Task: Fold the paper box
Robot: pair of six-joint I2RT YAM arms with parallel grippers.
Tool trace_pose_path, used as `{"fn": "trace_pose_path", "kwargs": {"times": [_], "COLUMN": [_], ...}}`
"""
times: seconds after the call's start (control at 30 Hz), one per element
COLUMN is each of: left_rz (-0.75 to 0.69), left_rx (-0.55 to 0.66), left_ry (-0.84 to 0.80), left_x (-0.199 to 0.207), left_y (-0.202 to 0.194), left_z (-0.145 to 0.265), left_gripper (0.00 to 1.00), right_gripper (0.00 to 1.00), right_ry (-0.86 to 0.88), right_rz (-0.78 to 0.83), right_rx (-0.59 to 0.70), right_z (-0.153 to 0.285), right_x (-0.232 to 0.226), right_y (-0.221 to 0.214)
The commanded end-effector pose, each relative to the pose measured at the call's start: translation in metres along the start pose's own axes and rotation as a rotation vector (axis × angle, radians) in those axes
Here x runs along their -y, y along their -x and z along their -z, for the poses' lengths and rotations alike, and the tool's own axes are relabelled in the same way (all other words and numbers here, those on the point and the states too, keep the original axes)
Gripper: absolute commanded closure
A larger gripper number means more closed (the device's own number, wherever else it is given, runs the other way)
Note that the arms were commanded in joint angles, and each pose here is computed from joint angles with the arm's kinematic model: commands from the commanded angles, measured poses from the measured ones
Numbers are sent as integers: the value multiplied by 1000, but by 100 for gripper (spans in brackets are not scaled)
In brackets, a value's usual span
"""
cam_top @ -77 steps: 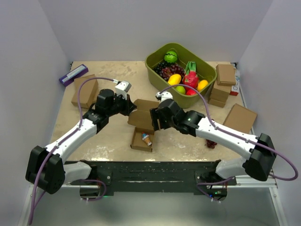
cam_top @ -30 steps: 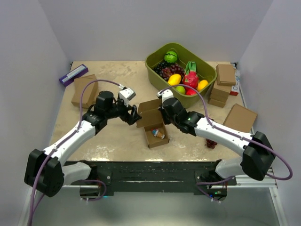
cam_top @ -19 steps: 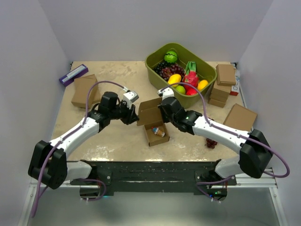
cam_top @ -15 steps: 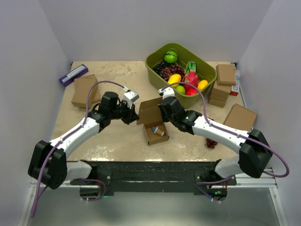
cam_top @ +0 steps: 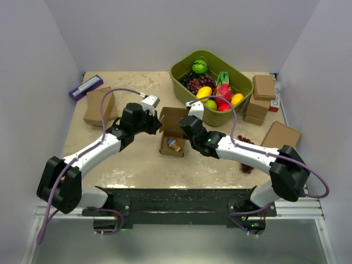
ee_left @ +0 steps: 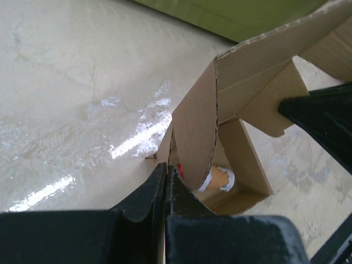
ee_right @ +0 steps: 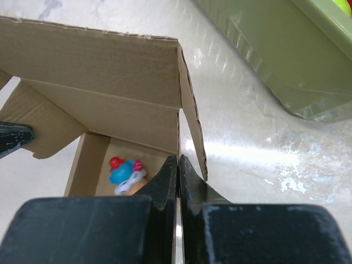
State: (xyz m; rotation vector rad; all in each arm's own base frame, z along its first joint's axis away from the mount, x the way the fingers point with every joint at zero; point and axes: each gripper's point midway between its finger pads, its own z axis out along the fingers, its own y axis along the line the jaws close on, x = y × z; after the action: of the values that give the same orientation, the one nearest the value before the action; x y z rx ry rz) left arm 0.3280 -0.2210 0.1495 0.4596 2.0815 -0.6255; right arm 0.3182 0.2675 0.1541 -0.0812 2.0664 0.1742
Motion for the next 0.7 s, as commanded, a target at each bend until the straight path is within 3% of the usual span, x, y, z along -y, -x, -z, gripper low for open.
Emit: {"fn": "trace_pose_path", "kwargs": {"times": [0.0, 0.4, 0.67], "left_rz": [11, -7, 21], "left_rx": [187, 209, 172], "left_ry": [73, 170, 174], "left_x": [-2, 16, 19], "left_y": [53, 16, -25], "left_z": [-10, -19, -17], "left_gripper": [100, 100, 100], "right_gripper": [100, 100, 93], "right_ry": [-56, -89, -134], "right_rz": [-149, -204, -185], "right_rx": [114, 108, 54], "right_z": [-6, -6, -6], "right_x": [-7, -15, -15], "right_y": [24, -1, -31]}}
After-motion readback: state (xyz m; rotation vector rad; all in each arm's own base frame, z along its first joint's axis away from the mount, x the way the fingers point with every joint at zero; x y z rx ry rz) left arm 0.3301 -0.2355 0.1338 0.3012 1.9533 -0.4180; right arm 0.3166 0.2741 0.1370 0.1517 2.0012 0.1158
